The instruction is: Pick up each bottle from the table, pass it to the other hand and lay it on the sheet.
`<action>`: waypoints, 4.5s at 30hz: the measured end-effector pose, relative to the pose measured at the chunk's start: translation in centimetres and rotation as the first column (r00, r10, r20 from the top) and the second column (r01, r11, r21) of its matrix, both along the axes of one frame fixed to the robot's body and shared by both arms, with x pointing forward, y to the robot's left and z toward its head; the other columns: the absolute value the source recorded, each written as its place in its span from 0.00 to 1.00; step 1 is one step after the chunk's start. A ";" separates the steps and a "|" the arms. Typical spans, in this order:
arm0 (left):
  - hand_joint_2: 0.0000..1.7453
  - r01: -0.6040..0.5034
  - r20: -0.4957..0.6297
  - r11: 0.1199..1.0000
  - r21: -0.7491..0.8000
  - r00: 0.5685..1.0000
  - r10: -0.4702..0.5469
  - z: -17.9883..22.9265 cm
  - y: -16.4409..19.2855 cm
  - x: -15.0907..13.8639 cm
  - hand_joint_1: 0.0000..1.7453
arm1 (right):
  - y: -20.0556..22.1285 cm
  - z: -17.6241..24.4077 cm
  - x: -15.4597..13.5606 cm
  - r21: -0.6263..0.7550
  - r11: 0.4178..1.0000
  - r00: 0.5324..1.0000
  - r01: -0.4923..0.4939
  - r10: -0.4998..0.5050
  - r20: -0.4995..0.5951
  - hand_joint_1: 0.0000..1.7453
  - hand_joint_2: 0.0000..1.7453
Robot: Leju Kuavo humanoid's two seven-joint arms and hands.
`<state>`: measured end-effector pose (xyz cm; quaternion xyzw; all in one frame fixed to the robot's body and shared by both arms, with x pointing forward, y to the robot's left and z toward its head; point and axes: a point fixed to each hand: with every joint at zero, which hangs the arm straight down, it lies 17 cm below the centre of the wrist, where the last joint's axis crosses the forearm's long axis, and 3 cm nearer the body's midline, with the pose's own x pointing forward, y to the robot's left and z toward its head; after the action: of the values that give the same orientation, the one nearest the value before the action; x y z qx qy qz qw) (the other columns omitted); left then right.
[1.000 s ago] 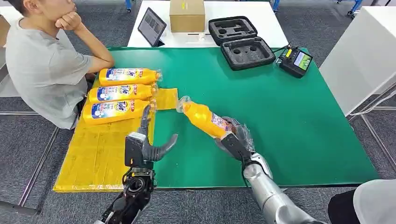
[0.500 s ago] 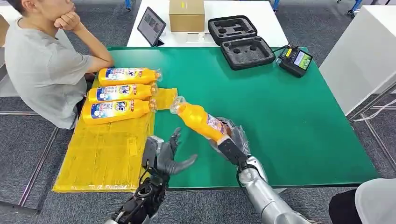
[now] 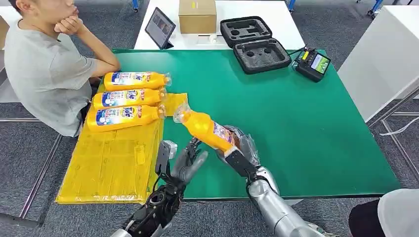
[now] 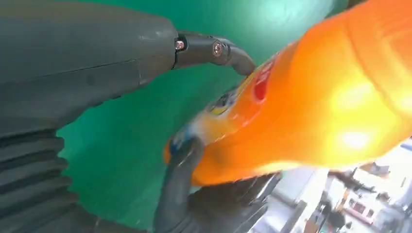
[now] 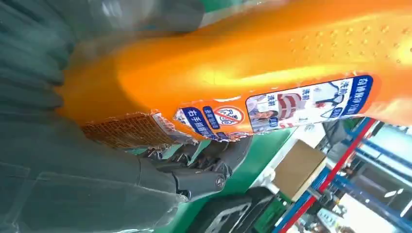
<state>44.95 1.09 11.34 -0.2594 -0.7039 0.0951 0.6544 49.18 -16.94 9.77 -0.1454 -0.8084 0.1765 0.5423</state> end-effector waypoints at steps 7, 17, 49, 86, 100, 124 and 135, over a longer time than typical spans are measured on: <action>0.00 -0.182 0.136 0.981 0.064 0.976 0.172 3.0 2.8 1.0 0.00 | 2.5 0.4 -0.5 0.007 0.999 0.999 -0.048 0.047 0.007 1.00 1.00; 1.00 -0.257 0.203 0.954 0.154 0.953 0.224 4.0 3.6 1.2 0.00 | 4.9 1.4 -1.0 0.014 0.995 0.995 -0.098 0.097 0.029 1.00 1.00; 1.00 -0.285 0.187 0.943 0.173 0.949 0.253 3.4 4.0 1.6 0.00 | 9.3 3.1 -1.3 -0.002 0.984 0.982 -0.181 0.181 0.062 1.00 1.00; 1.00 -0.238 0.122 0.971 0.038 0.965 0.232 3.3 4.1 1.9 1.00 | 11.1 0.9 -2.3 0.001 0.978 0.978 -0.208 0.208 -0.001 0.17 1.00; 1.00 -0.232 0.135 0.972 0.028 0.965 0.226 4.2 3.9 2.4 1.00 | 11.5 0.0 -3.2 0.004 0.976 0.976 -0.218 0.218 -0.018 0.00 1.00; 1.00 -0.500 0.417 0.819 0.282 0.833 0.365 7.4 11.7 2.3 1.00 | 10.5 -3.4 -5.3 0.097 0.973 0.970 -0.207 0.218 -0.109 0.00 1.00; 1.00 -0.716 0.647 0.534 0.450 0.673 0.358 8.1 19.5 0.4 1.00 | 9.7 -3.6 -6.0 0.127 0.971 0.970 -0.204 0.218 -0.109 0.00 1.00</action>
<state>45.40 20.58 19.39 0.2205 -0.8706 -0.0297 0.4389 43.19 -7.23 6.21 -0.0162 -0.7935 0.1949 0.5763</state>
